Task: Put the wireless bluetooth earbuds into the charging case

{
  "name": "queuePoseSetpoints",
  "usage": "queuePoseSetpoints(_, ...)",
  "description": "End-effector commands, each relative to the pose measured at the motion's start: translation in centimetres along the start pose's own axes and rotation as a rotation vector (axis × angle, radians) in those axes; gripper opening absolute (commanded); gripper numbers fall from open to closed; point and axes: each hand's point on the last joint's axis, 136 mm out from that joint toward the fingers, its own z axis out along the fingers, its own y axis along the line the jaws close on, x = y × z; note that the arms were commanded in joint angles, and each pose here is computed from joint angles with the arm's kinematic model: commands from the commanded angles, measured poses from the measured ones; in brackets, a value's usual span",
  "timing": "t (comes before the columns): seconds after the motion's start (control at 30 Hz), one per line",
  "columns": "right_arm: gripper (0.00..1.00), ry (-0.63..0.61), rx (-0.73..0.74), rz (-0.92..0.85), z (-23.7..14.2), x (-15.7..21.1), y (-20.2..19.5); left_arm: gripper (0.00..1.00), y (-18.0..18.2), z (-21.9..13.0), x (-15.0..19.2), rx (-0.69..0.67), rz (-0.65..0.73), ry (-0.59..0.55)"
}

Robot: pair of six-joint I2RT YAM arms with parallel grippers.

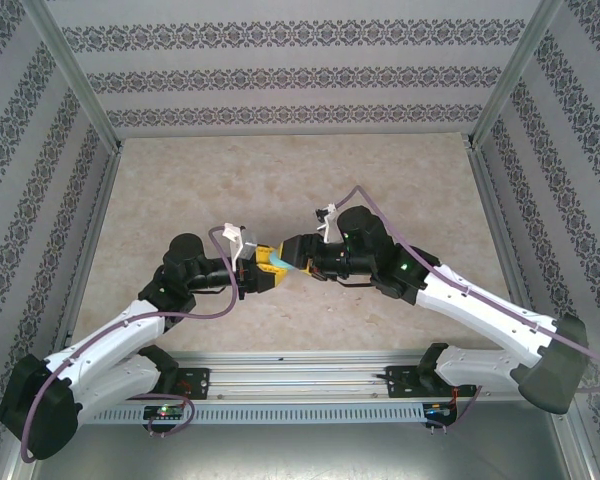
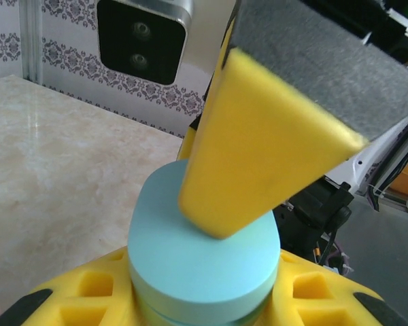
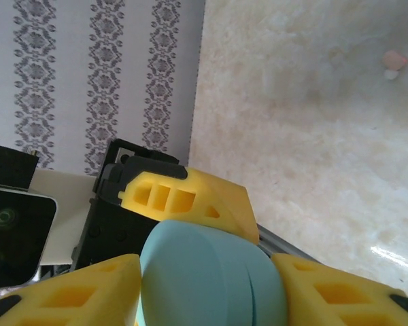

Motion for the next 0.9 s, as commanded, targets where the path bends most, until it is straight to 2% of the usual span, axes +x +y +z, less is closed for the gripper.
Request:
queuePoseSetpoints(0.0, 0.45, 0.020, -0.121, 0.041, 0.4, 0.0, 2.0, 0.02, -0.6, 0.3, -2.3, 0.021, 0.039, -0.049)
queuePoseSetpoints(0.17, 0.28, 0.016, -0.135, 0.079, 0.6, -0.1, 1.5, 0.04, -0.5, 0.4, -2.2, 0.022, 0.026, -0.038)
queuePoseSetpoints(0.4, 0.18, -0.021, -0.172, 0.117, 0.5, -0.9, 1.2, 0.18, -0.7, 0.4, -2.1, 0.034, 0.021, -0.027)
queuePoseSetpoints(0.6, 0.17, -0.064, -0.163, 0.132, -0.1, -2.1, 0.4, 0.39, -0.6, 0.1, -1.9, 0.008, 0.042, -0.026)
queuePoseSetpoints(0.77, 0.16, -0.121, -0.107, 0.148, -1.4, -4.0, -1.6, 0.61, 0.3, -0.8, -1.5, -0.089, 0.070, -0.019)
queuePoseSetpoints(0.87, 0.15, -0.166, -0.078, 0.162, -2.4, -5.5, -3.1, 0.67, 0.7, -1.3, -1.0, -0.135, 0.086, -0.002)
